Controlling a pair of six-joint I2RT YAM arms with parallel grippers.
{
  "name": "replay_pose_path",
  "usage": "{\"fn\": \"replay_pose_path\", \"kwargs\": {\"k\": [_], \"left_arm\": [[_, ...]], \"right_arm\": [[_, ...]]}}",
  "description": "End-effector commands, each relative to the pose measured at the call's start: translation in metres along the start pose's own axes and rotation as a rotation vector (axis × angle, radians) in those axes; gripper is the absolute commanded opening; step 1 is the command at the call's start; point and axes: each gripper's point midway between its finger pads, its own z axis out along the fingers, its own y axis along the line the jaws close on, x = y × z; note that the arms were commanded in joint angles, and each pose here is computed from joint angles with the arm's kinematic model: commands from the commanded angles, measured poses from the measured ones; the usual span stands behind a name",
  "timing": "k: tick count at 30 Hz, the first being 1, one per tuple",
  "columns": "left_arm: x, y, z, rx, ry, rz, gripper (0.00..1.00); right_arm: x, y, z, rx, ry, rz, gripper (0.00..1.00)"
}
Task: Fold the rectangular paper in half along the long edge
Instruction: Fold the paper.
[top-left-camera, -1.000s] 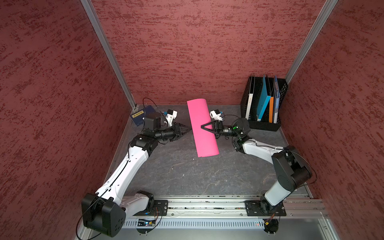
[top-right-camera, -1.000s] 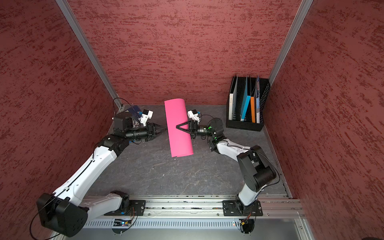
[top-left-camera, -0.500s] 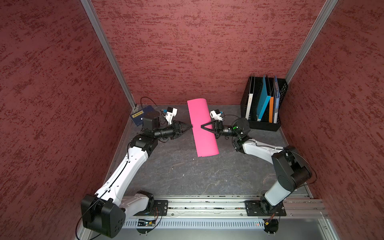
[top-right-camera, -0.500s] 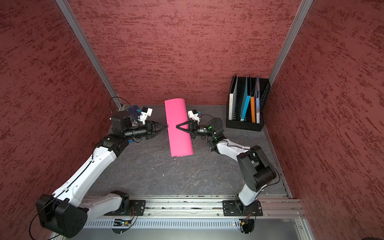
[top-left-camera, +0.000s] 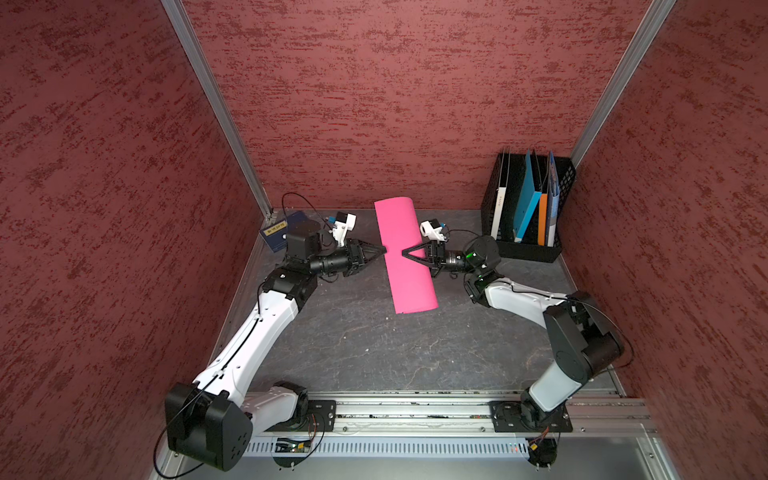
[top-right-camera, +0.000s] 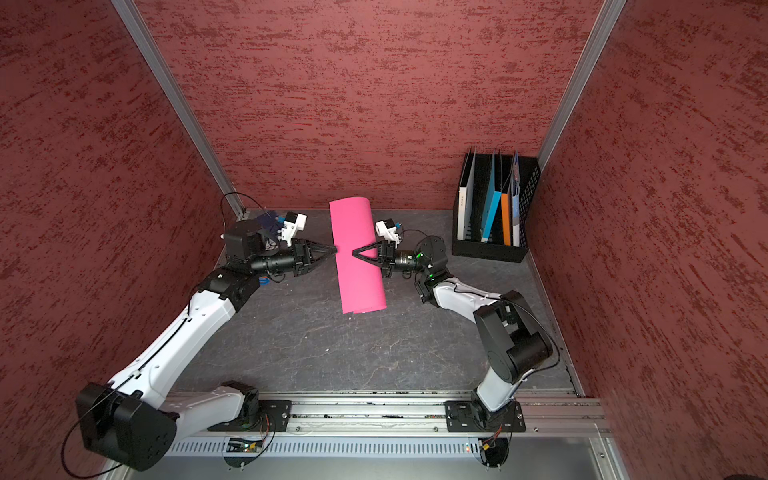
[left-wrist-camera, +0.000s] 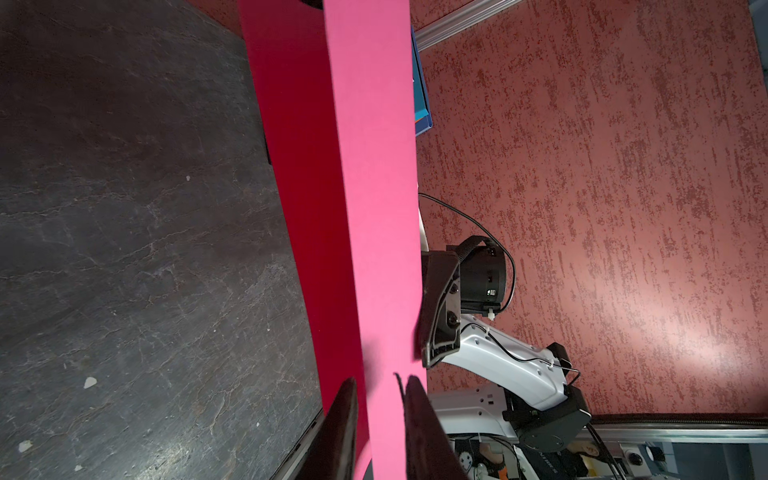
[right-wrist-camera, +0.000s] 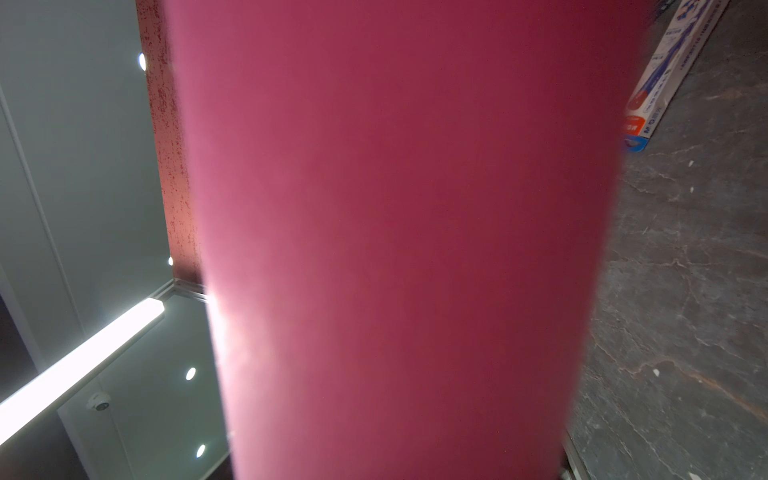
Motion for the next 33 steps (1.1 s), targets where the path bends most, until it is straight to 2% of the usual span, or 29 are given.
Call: {"fn": "replay_pose_path", "kwargs": {"k": [1,6,12,22,33], "left_arm": [[0.0,-0.006,0.003,0.024,0.009,0.024,0.19],[0.0,-0.005,0.004,0.026,0.013,0.024,0.11],[-0.001,0.0,0.007,0.019,0.02,0.015,0.07],[0.001,0.007,0.009,0.009,0.021,0.003,0.07],[0.0,0.005,0.009,0.012,0.02,0.005,0.07]], "right_arm": [[-0.005,0.01,-0.001,-0.024,-0.018,-0.036,0.58],[-0.005,0.009,0.0,-0.027,-0.02,-0.032,0.59],[-0.005,0.011,0.001,-0.035,-0.02,-0.029,0.6],[-0.001,0.011,0.007,-0.036,-0.008,-0.024,0.67],[0.005,0.004,0.021,-0.035,0.019,-0.013,0.69]]}}
